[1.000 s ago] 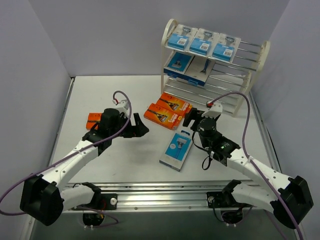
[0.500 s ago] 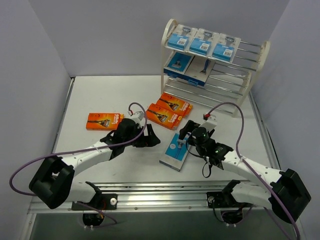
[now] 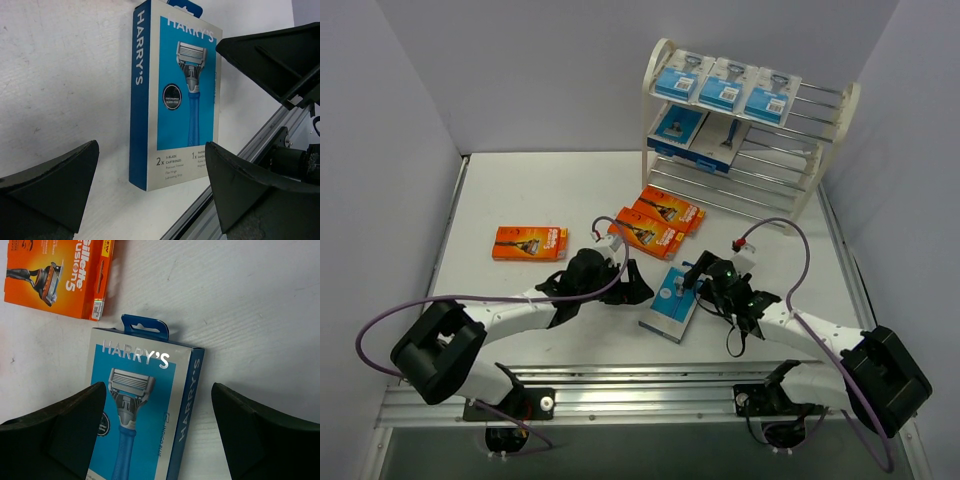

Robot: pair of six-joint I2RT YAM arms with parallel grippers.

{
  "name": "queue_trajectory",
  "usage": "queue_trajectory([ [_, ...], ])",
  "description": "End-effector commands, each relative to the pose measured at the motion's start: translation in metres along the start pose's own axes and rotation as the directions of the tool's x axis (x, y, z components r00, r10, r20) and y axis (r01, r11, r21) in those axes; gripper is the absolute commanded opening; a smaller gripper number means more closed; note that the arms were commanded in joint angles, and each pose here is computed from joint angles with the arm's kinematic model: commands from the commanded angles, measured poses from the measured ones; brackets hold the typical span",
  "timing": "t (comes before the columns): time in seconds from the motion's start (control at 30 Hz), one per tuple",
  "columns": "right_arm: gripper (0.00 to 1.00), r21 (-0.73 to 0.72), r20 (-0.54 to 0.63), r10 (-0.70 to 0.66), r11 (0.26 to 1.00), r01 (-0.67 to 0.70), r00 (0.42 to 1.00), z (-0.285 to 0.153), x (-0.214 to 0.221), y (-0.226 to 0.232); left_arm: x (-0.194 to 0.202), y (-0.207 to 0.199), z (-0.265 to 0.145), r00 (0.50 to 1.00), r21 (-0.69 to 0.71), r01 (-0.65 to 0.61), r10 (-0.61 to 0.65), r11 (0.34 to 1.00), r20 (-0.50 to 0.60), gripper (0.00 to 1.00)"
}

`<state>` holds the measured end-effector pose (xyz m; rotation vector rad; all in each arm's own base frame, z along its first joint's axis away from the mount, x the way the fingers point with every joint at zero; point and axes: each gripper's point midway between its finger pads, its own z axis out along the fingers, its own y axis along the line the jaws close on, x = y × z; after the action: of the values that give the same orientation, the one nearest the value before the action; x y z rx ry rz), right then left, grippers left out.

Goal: Place and organize the shaving razors onto the shelf

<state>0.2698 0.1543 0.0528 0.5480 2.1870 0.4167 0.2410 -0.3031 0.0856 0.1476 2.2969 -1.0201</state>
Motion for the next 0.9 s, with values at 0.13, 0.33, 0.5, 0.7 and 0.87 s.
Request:
queue_trajectory([
  [0.13,0.81,-0.071,-0.021,0.069,0.995,-0.070,0.997,0.009,0.004,0.007,-0.001,-0.027,0.010,0.998,0.109,-0.022,0.016,0.994,0.058,0.96],
  [0.33,0.81,-0.091,-0.021,0.039,0.995,-0.041,0.999,0.013,0.000,0.015,0.017,-0.032,0.015,1.000,0.137,-0.015,0.011,0.990,0.025,0.96],
  [0.5,0.81,-0.112,-0.022,0.043,0.993,-0.045,0.999,0.017,-0.002,0.023,0.027,-0.037,0.012,1.000,0.162,-0.016,0.015,0.987,0.003,0.96],
  [0.7,0.81,-0.140,-0.047,0.035,0.989,-0.041,0.998,0.021,0.008,0.031,0.041,-0.057,0.011,0.998,0.255,-0.053,0.063,0.966,-0.030,0.97],
  [0.87,0.81,-0.161,-0.060,0.031,0.986,-0.040,0.998,0.021,0.015,0.037,0.050,-0.063,0.009,0.996,0.290,-0.057,0.072,0.955,-0.043,0.98],
])
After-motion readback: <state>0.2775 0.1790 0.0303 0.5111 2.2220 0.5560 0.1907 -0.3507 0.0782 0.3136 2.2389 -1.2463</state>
